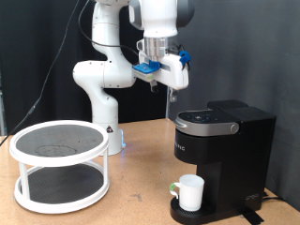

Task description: Make a cup of coffee with the keurig machine

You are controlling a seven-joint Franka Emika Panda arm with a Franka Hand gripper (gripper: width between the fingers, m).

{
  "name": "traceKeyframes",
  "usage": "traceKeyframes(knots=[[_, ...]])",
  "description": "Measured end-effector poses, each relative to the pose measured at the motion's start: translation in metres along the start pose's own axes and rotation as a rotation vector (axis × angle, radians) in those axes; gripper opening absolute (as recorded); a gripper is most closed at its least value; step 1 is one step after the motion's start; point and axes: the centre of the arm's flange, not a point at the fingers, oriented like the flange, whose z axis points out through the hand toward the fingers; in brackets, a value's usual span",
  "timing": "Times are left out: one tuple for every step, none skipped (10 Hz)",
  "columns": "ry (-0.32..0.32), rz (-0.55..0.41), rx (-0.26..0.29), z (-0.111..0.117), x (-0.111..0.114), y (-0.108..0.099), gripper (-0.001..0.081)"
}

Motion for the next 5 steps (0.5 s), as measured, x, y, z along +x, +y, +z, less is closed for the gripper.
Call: traceKeyframes(knots=[[-0.001,-0.001,-0.001,0.006,-0.001,-0.002,0.0734],[-0.001,-0.003,-0.003,0.012,-0.003,-0.003,0.0734],[-0.001,-0.005,-0.004,0.017,-0.004,-0.004,0.0734],[0.0,-0.008,-0.008,0.022,-0.006,-0.004,0.0734],[0.002,-0.011,-0.013,0.027,-0.008,-0.004,0.0734]])
